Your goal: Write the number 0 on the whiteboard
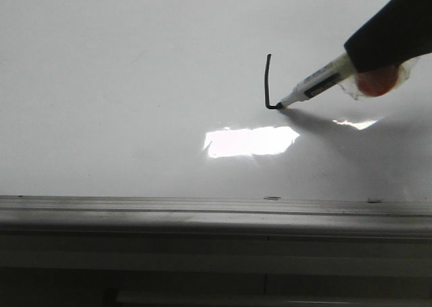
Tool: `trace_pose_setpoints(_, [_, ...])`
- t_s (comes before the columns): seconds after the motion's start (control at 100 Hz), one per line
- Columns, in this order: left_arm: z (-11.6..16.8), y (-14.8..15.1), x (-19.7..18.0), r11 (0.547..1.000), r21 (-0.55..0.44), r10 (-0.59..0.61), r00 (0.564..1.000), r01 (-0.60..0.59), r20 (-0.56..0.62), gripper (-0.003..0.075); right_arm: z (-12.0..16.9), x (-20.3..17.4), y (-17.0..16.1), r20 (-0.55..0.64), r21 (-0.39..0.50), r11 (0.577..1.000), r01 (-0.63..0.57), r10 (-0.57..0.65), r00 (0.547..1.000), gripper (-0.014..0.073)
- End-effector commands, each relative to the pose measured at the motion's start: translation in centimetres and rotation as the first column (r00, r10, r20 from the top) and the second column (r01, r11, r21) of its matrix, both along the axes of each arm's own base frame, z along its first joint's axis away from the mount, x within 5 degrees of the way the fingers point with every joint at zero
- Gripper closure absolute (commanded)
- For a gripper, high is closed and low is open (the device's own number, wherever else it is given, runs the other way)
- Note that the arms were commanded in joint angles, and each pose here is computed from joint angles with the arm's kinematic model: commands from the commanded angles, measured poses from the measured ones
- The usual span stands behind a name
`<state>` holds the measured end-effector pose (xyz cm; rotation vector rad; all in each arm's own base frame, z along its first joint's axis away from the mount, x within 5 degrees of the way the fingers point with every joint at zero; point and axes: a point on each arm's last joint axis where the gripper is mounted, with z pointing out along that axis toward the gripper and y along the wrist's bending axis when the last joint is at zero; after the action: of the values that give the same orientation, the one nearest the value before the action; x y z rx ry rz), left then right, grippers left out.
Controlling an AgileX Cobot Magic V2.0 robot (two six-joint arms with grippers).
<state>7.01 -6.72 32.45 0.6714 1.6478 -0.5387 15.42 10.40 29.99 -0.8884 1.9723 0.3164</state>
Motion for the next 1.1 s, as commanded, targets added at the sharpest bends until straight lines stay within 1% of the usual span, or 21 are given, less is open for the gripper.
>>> trace_pose_setpoints(0.0, [1.5,-0.2,-0.1,0.997,-0.078,-0.016,0.998,0.021,0.057,0.0740,1.6,0.3,-1.1,0.083,-0.001,0.997,0.072,-0.071,0.994,0.0641])
trace_pose_setpoints(0.08, [1.5,-0.2,-0.1,0.997,-0.078,-0.016,0.998,0.021,0.057,0.0740,1.8,0.3,-1.9,0.101,-0.020,0.993,0.114,-0.111,0.989,0.0641])
trace_pose_setpoints(0.15, [1.5,-0.2,-0.1,0.997,-0.078,-0.016,0.998,0.021,0.057,0.0740,1.9,0.3,-2.1,0.108,-0.013,0.991,0.131,-0.129,0.986,0.0641])
trace_pose_setpoints(0.37, [1.5,-0.2,-0.1,0.997,-0.078,-0.016,0.998,0.021,0.057,0.0740,2.6,0.9,-1.9,0.173,0.046,0.988,0.149,-0.155,0.973,0.0641])
trace_pose_setpoints(0.55, [1.5,-0.2,-0.1,0.997,-0.078,-0.016,0.998,0.021,0.057,0.0740,3.3,2.1,-1.3,0.166,0.043,0.988,0.149,-0.154,0.974,0.0642])
trace_pose_setpoints(0.72, [1.5,-0.2,-0.1,0.997,-0.078,-0.016,0.998,0.021,0.057,0.0740,3.9,2.8,0.1,0.138,0.024,0.994,0.103,-0.105,0.985,0.0642])
trace_pose_setpoints(0.93, [1.5,-0.2,-0.1,0.997,-0.078,-0.016,0.998,0.021,0.057,0.0740,3.0,2.5,2.1,0.089,-0.010,1.000,0.012,-0.011,0.996,0.0642])
trace_pose_setpoints(1.09, [1.5,-0.2,-0.1,0.997,-0.078,-0.016,0.998,0.021,0.057,0.0740,2.7,2.4,2.2,0.063,-0.027,1.000,0.003,-0.002,0.998,0.0642])
